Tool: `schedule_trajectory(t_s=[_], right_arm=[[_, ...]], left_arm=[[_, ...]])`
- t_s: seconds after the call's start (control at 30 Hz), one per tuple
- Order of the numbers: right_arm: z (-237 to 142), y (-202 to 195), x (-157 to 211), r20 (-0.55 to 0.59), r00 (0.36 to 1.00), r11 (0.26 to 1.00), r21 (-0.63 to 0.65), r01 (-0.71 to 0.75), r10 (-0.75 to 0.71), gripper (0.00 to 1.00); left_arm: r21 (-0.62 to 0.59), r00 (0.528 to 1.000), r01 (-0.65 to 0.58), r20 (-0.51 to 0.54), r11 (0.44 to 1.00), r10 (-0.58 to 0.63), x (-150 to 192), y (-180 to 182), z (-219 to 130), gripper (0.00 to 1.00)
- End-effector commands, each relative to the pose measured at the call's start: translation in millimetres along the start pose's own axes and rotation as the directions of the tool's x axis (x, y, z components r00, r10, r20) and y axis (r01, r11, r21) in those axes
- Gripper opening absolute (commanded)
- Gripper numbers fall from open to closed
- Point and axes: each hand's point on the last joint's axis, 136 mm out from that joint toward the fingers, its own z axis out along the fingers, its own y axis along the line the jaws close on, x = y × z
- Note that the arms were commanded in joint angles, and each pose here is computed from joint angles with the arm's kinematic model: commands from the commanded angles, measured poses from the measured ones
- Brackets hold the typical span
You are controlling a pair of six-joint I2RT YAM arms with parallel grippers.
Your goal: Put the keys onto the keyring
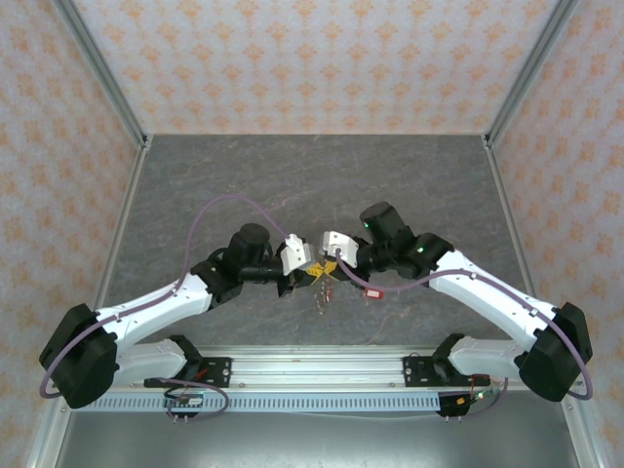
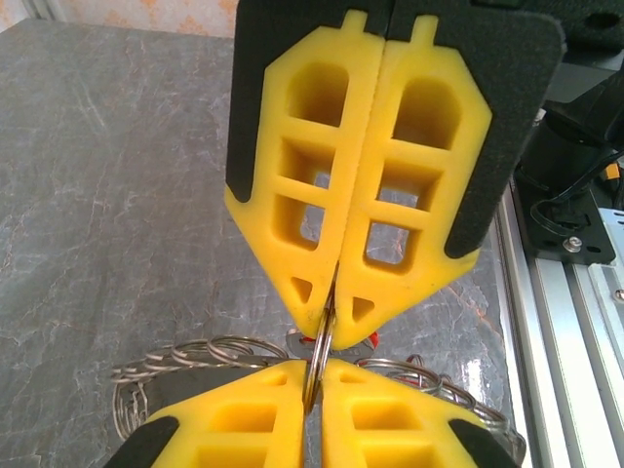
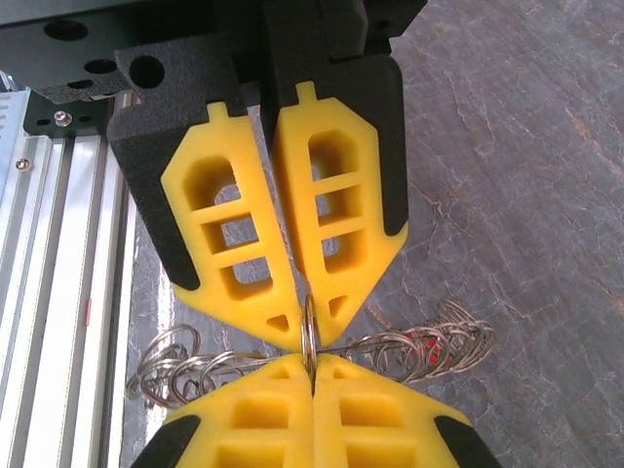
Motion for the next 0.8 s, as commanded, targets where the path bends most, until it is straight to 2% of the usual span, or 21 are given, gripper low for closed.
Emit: schedule_trajectory(t_s=[0.0,0.53,0.77], right_arm=[[-1.7,0.3,-15.2,0.056,0.998,1.000,-0.001,0.030,-0.030,0.02],[5.9,-2.4,-5.3,0.022,1.000,1.000,-0.003,0.016,-0.016,0.01],[4.8,-3.5,-6.2,0.023,0.999,1.000,0.000,0.022,-0.022,0.01]], left_arm=[[-0.008,0.998,-0.034,0.051,0.999,0.034,-20.4,2.1,-1.8,0.15],[-0.041,0.997,-0.033,0.066,0.999,0.036,-22.2,4.5,-6.7,0.18],[-0.047,0.998,-0.028,0.050,0.999,0.030,-16.3,4.1,-7.6,0.15]])
